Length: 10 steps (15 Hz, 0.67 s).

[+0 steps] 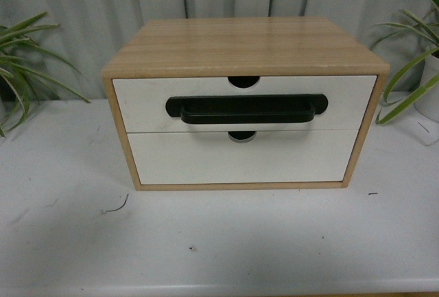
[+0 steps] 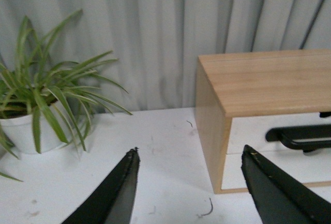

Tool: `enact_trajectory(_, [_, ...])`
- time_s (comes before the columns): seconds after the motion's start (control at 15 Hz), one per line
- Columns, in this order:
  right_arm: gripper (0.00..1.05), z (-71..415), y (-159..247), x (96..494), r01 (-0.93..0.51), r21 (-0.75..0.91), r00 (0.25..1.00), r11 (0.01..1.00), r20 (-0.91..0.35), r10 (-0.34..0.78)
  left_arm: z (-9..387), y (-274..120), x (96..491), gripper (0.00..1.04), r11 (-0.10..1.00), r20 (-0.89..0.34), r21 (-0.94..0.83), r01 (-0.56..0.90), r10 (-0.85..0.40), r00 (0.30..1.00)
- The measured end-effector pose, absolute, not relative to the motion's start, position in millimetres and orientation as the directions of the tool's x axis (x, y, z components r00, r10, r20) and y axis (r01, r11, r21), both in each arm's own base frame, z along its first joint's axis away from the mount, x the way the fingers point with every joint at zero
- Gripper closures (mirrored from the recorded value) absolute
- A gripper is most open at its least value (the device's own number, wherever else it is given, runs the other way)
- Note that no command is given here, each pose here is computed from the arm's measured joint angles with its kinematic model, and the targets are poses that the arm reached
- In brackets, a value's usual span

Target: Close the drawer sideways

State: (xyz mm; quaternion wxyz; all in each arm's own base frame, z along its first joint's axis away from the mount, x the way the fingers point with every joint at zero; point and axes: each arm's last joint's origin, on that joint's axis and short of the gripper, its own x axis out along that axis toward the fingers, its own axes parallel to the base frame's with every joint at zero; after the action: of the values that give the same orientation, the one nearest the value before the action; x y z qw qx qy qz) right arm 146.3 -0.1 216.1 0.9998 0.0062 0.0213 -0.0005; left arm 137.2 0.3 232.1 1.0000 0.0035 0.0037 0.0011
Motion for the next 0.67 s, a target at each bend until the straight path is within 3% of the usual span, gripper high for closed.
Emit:
enact_trajectory(0.07, [0.68, 219, 0, 138, 0.000, 0.007, 1.000, 1.000, 0.018, 0.000, 224, 0, 135, 0.55, 1.000, -0.012, 0.007, 0.004, -0.004, 1.000])
enact_trajectory(0.2, [0.94, 205, 0, 132, 0.000, 0.006, 1.000, 1.000, -0.001, 0.000, 212, 0, 128, 0.81, 1.000, 0.001, 0.006, 0.003, -0.003, 1.000])
enact_trajectory(0.27, [1.03, 195, 0, 130, 0.000, 0.001, 1.000, 1.000, -0.023, 0.000, 209, 0, 126, 0.91, 1.000, 0.005, 0.006, 0.003, -0.003, 1.000])
enact_trajectory(0.33, [1.03, 193, 0, 127, 0.000, 0.002, 1.000, 1.000, -0.015, 0.000, 202, 0, 124, 1.04, 1.000, -0.002, 0.006, 0.003, -0.003, 1.000])
enact_trajectory(0.67, [1.03, 180, 0, 117, 0.000, 0.002, 1.000, 1.000, -0.007, 0.000, 184, 0, 115, 1.03, 1.000, -0.004, 0.004, 0.003, -0.003, 1.000])
